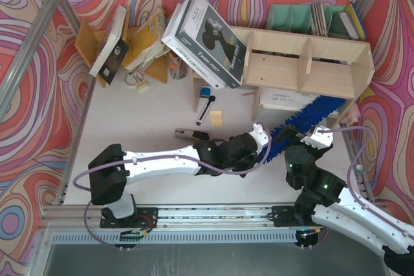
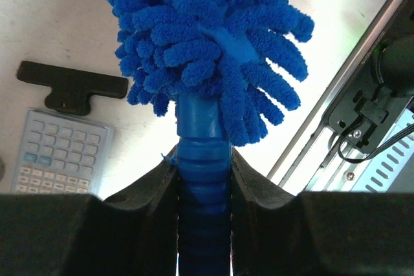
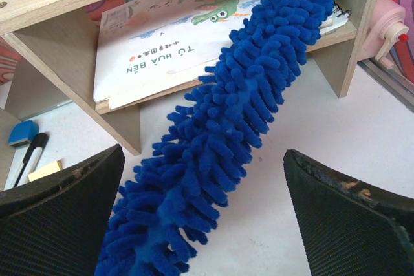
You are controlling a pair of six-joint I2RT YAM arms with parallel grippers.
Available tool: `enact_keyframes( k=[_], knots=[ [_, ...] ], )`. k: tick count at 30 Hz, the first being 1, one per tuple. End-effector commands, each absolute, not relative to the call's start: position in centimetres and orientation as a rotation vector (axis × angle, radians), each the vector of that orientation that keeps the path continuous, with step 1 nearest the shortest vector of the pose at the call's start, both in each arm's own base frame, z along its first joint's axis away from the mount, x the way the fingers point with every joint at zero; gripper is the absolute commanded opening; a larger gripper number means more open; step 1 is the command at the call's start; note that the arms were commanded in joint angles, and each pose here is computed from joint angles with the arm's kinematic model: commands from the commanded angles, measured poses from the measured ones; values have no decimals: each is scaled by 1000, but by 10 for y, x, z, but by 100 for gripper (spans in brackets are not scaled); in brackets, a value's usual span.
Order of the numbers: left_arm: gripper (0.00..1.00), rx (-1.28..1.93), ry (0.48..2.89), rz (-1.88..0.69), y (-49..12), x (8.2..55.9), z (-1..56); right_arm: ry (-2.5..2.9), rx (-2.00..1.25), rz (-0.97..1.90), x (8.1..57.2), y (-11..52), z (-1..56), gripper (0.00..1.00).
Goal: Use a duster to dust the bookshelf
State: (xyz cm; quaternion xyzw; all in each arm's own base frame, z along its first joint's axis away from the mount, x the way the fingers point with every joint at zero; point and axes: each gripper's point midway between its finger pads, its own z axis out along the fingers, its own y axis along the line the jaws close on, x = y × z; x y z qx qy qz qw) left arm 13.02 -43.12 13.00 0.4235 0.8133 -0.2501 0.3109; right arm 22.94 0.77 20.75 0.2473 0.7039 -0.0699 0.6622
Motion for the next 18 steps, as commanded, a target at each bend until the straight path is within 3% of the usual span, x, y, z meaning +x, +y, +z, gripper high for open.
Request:
enact_keyframes(
  k=[1,9,18],
  knots=[
    [0,1028,2022,-686,-428,143,175,1582,575,-193,226,1,207,99],
    [0,938,1970,-671,-416,152,194,1583,573,-190,227,2,207,99],
    [0,1033,2078,-669,-420,138,153,1587,570,-194,228,3,206,99]
  ],
)
